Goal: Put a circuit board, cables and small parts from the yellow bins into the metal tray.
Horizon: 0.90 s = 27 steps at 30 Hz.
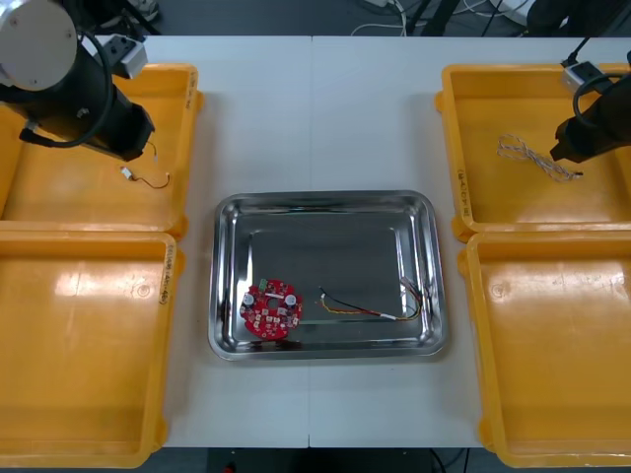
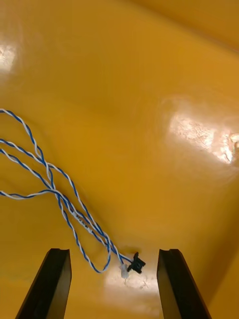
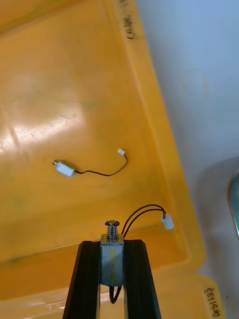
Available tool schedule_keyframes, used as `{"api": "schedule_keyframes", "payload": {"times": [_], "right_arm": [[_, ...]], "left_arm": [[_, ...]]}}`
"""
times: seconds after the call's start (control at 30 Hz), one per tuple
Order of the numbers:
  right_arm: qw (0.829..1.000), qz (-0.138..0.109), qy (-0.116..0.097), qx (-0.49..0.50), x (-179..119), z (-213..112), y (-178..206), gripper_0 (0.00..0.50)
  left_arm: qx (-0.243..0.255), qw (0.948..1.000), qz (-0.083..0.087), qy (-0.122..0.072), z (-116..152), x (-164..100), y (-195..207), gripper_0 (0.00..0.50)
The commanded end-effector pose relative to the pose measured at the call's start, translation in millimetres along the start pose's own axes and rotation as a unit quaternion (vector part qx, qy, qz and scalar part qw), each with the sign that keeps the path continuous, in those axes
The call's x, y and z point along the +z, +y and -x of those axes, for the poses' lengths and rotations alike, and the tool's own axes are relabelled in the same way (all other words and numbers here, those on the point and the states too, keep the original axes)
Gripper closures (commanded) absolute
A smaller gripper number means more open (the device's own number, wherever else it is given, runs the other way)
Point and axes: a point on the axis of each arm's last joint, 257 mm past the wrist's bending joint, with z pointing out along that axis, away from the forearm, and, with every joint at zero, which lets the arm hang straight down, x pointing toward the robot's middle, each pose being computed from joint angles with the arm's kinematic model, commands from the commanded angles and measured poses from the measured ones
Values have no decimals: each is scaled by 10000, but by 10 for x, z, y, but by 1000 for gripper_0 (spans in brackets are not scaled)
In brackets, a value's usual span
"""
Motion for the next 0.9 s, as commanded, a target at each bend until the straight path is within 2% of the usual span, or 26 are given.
{"api": "schedule_keyframes", "payload": {"times": [0.03,0.37,0.53,0.7,0.9], "right_arm": [[9988,67,-317,-359,-30,334,150,0],[9889,20,-456,-1412,58,358,168,0],[9819,49,-465,-1837,80,358,215,0],[9816,146,-406,-1858,202,254,280,0],[9821,188,-469,-1814,260,250,322,0]], "left_arm": [[-127,9998,-179,-13,-79,27,-425,500],[-330,9988,-357,-25,-162,164,-996,500],[-445,9983,-380,-55,-201,287,-1268,500],[-585,9970,-489,-92,-226,379,-1532,500],[-760,9958,-515,-64,-327,505,-1769,500]]}}
